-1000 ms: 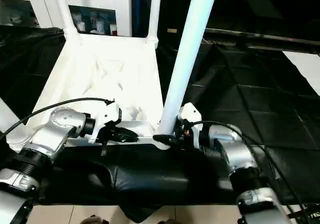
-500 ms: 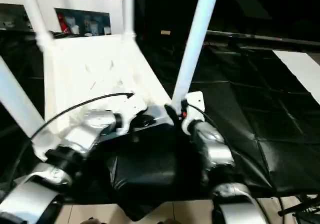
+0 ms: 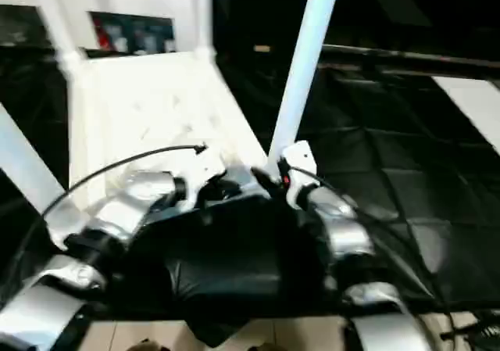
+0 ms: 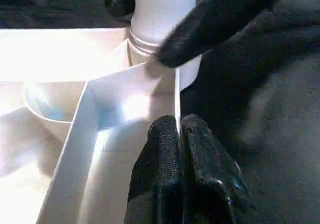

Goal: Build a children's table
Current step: Rotate leg to tighten, then rotate table base

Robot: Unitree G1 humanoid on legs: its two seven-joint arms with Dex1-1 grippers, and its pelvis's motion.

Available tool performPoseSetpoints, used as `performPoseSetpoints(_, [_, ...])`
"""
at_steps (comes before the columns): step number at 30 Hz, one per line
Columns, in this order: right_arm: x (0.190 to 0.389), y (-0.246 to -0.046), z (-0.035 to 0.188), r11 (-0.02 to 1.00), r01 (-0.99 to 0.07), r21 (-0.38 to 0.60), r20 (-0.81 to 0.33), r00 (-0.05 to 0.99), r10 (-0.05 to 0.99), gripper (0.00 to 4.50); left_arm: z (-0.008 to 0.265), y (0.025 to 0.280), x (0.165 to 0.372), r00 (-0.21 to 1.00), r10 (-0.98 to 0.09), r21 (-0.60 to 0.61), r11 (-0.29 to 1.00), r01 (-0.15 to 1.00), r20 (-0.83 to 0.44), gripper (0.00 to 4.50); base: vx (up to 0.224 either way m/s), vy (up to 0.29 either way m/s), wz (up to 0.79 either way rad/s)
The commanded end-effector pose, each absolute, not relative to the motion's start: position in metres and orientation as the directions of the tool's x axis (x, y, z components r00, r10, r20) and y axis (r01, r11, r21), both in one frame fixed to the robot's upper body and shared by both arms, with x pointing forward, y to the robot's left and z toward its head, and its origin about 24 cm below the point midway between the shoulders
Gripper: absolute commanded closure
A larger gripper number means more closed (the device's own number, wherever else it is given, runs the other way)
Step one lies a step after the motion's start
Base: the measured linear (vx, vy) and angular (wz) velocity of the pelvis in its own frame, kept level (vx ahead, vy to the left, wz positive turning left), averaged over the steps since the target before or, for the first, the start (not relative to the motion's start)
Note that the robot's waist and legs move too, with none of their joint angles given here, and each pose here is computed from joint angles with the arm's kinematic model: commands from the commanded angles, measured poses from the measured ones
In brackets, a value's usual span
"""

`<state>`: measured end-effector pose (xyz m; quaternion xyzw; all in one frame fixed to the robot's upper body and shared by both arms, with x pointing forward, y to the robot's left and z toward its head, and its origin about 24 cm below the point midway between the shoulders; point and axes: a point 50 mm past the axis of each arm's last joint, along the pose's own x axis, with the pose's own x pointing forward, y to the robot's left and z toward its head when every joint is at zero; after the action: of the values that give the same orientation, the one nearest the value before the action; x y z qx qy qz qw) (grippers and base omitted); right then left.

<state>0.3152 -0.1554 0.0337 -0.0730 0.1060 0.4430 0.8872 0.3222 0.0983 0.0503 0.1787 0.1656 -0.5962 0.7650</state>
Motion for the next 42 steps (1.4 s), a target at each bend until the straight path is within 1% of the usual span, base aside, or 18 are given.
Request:
performPoseSetpoints(1, [0.31, -0.157, 0.042, 0.49, -0.871, -0.028, -0.243, 0.481, 0.842, 1.2, 0.048, 0.09, 0.307, 0.048, -0.886, -0.001, 0.055, 0.998, -0.461, 4.5, 0.0, 0.0, 0.0])
performPoseSetpoints(8, [0.301, -0.168, 0.046, 0.397, -0.918, 0.002, -0.271, 0.381, 0.884, 1.2, 0.05, 0.11, 0.306, 0.017, -0.879, -0.024, 0.033, 0.999, -0.476, 4.5, 0.0, 0.0, 0.0])
performPoseSetpoints(11, [0.299, -0.169, 0.046, 0.38, -0.925, 0.018, -0.267, 0.362, 0.893, 1.56, 0.05, 0.113, 0.305, 0.015, -0.881, -0.029, 0.033, 0.999, -0.473, 4.5, 0.0, 0.0, 0.0])
performPoseSetpoints(13, [0.297, -0.168, 0.045, 0.362, -0.932, 0.037, -0.265, 0.34, 0.902, 1.65, 0.051, 0.114, 0.304, 0.011, -0.883, -0.035, 0.031, 0.999, -0.468, 4.5, 0.0, 0.0, 0.0])
performPoseSetpoints(15, [0.295, -0.165, 0.044, 0.345, -0.937, 0.051, -0.265, 0.32, 0.909, 1.97, 0.051, 0.113, 0.304, 0.012, -0.885, -0.035, 0.033, 0.999, -0.465, 4.5, 0.0, 0.0, 0.0])
performPoseSetpoints(16, [0.295, -0.165, 0.044, 0.344, -0.937, 0.051, -0.265, 0.32, 0.91, 1.97, 0.051, 0.113, 0.304, 0.013, -0.886, -0.035, 0.033, 0.999, -0.464, 4.5, 0.0, 0.0, 0.0])
performPoseSetpoints(20, [0.293, -0.16, 0.041, 0.341, -0.937, 0.073, -0.264, 0.312, 0.913, 2.32, 0.05, 0.111, 0.308, 0.077, -0.882, -0.001, 0.087, 0.996, -0.466, 4.5, 0.0, 0.0, 0.0])
performPoseSetpoints(21, [0.294, -0.159, 0.039, 0.358, -0.931, 0.077, -0.265, 0.327, 0.907, 2.38, 0.05, 0.11, 0.312, 0.118, -0.877, 0.018, 0.124, 0.992, -0.466, 4.5, 0.0, 0.0, 0.0])
performPoseSetpoints(22, [0.297, -0.156, 0.034, 0.427, -0.901, 0.075, -0.267, 0.394, 0.879, 2.38, 0.05, 0.106, 0.321, 0.222, -0.861, 0.063, 0.218, 0.974, -0.458, 4.5, 0.0, 0.0, 0.0])
performPoseSetpoints(23, [0.299, -0.155, 0.032, 0.463, -0.883, 0.075, -0.269, 0.429, 0.862, 2.38, 0.05, 0.105, 0.324, 0.267, -0.851, 0.081, 0.259, 0.962, -0.453, 4.5, 0.0, 0.0, 0.0])
performPoseSetpoints(24, [0.307, -0.151, 0.022, 0.608, -0.792, 0.054, -0.286, 0.57, 0.77, 2.47, 0.052, 0.098, 0.336, 0.399, -0.809, 0.127, 0.384, 0.915, -0.431, 4.5, 0.0, 0.0, 0.0])
performPoseSetpoints(26, [0.309, -0.149, 0.018, 0.665, -0.745, 0.054, -0.295, 0.624, 0.723, 2.48, 0.053, 0.093, 0.339, 0.433, -0.798, 0.131, 0.418, 0.899, -0.42, 4.5, 0.0, 0.0, 0.0])
performPoseSetpoints(27, [0.315, -0.141, 0.01, 0.782, -0.618, 0.076, -0.301, 0.733, 0.609, 2.5, 0.054, 0.081, 0.343, 0.486, -0.779, 0.126, 0.478, 0.869, -0.396, 4.5, 0.0, 0.0, 0.0])
performPoseSetpoints(29, [0.318, -0.135, 0.007, 0.833, -0.541, 0.114, -0.3, 0.781, 0.548, 2.51, 0.055, 0.071, 0.344, 0.506, -0.774, 0.121, 0.501, 0.857, -0.38, 4.5, 0.0, 0.0, 0.0])
performPoseSetpoints(33, [0.322, -0.121, 0.008, 0.868, -0.471, 0.156, -0.289, 0.819, 0.496, 2.52, 0.056, 0.054, 0.343, 0.499, -0.791, 0.105, 0.497, 0.861, -0.354, 4.5, 0.0, 0.0, 0.0])
performPoseSetpoints(36, [0.324, -0.106, 0.014, 0.856, -0.5, 0.135, -0.244, 0.82, 0.517, 2.52, 0.055, 0.044, 0.339, 0.465, -0.813, 0.121, 0.453, 0.883, -0.35, 4.5, 0.0, 0.0, 0.0])
performPoseSetpoints(37, [0.324, -0.104, 0.016, 0.851, -0.51, 0.126, -0.228, 0.82, 0.525, 1.96, 0.054, 0.044, 0.339, 0.46, -0.815, 0.129, 0.445, 0.886, -0.352, 4.5, 0.0, 0.0, 0.0])
performPoseSetpoints(42, [0.325, -0.125, 0.025, 0.824, -0.558, 0.1, -0.183, 0.803, 0.567, 1.65, 0.056, 0.053, 0.334, 0.425, -0.841, 0.19, 0.382, 0.904, -0.334, 4.5, 0.0, 0.0, 0.0])
